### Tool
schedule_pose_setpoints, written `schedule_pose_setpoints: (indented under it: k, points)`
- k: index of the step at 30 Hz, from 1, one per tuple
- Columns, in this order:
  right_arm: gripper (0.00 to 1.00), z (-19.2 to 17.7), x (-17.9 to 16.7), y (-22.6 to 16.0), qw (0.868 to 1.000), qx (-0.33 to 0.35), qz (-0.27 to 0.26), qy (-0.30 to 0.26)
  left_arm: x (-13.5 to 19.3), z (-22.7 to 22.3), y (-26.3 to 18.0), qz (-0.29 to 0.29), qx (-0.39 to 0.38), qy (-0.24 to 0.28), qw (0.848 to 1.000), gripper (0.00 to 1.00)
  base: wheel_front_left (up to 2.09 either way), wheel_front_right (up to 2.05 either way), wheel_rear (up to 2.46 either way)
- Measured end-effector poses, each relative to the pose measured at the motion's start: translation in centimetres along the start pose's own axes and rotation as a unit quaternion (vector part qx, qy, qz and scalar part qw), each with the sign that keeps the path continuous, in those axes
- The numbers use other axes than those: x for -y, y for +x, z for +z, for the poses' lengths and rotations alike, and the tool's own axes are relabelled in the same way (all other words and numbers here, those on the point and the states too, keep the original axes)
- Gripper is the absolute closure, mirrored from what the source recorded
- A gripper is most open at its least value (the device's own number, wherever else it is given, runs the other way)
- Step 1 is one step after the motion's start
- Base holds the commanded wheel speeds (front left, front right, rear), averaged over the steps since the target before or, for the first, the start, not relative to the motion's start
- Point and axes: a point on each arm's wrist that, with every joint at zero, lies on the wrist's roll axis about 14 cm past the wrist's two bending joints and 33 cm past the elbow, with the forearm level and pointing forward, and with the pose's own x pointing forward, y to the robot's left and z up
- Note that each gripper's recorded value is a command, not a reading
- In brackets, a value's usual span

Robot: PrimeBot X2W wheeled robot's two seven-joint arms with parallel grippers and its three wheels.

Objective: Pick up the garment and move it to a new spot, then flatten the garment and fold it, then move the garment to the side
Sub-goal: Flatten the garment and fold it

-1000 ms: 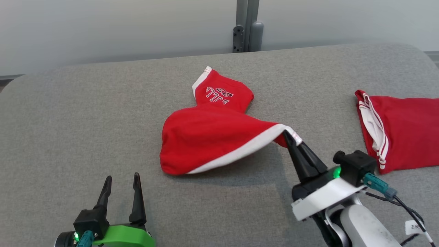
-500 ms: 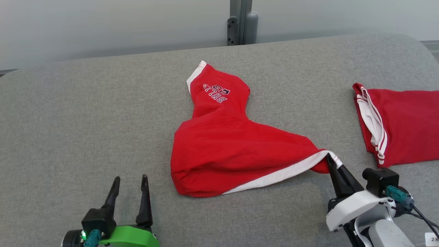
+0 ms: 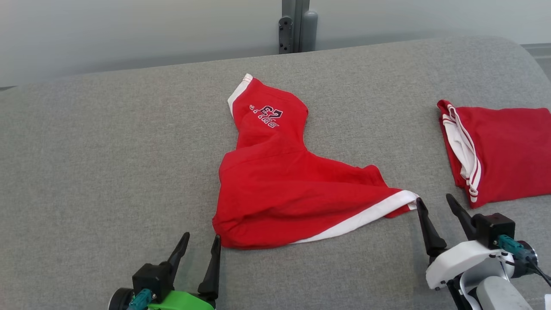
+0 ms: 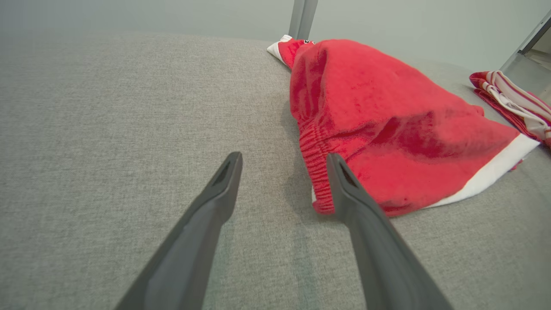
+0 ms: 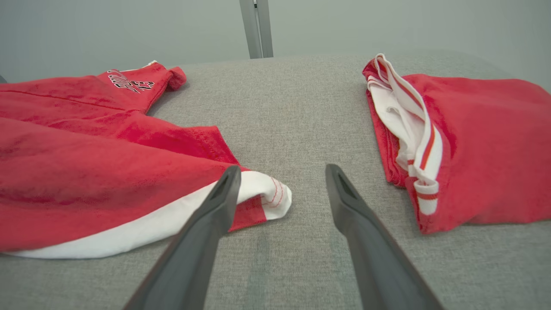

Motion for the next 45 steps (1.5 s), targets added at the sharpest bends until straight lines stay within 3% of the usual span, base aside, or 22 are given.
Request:
schedule_pose_setpoints:
  k: [8, 18, 19, 20, 21, 27, 37, 45]
  points:
    - [0.0, 2.5, 2.9, -1.0, 0.998, 0.045, -0.047, -0.001, 2.3, -2.4, 0.0, -0.054, -0.047, -0.006, 0.997, 0.0, 0.0, 0.0, 0.0]
    - [0.0, 5.2, 2.0, -1.2, 0.995, 0.093, -0.047, 0.002, 3.3, -4.1, 1.3, -0.085, -0.08, 0.005, 0.993, 0.0, 0.0, 0.0, 0.0]
    - [0.0, 5.2, 2.1, -1.2, 0.994, 0.094, -0.047, 0.002, 3.4, -4.1, 1.5, -0.09, -0.079, 0.008, 0.993, 0.19, 0.0, 0.0, 0.0]
    - [0.0, 5.3, 2.1, -1.2, 0.994, 0.095, -0.048, 0.002, 3.7, -4.2, 1.6, -0.098, -0.08, 0.017, 0.992, 0.69, 0.0, 0.0, 0.0]
    - [0.0, 5.3, 2.1, -1.1, 0.994, 0.096, -0.048, 0.002, 4.0, -4.2, 1.6, -0.107, -0.079, 0.025, 0.991, 1.0, 0.0, 0.0, 0.0]
    - [0.0, 5.7, 1.5, -0.5, 0.994, 0.103, -0.042, 0.008, 4.8, -2.0, 1.5, -0.127, -0.038, 0.033, 0.991, 1.0, 0.0, 0.0, 0.0]
    - [0.0, 5.9, -1.1, 0.5, 0.994, 0.107, -0.008, 0.016, 6.2, 5.8, -0.9, -0.148, 0.089, 0.028, 0.985, 1.0, 0.0, 0.0, 0.0]
    - [0.0, 5.7, -1.3, 0.0, 0.994, 0.103, -0.008, 0.017, 5.2, 5.6, 1.6, -0.142, 0.045, 0.024, 0.989, 1.0, 0.0, 0.0, 0.0]
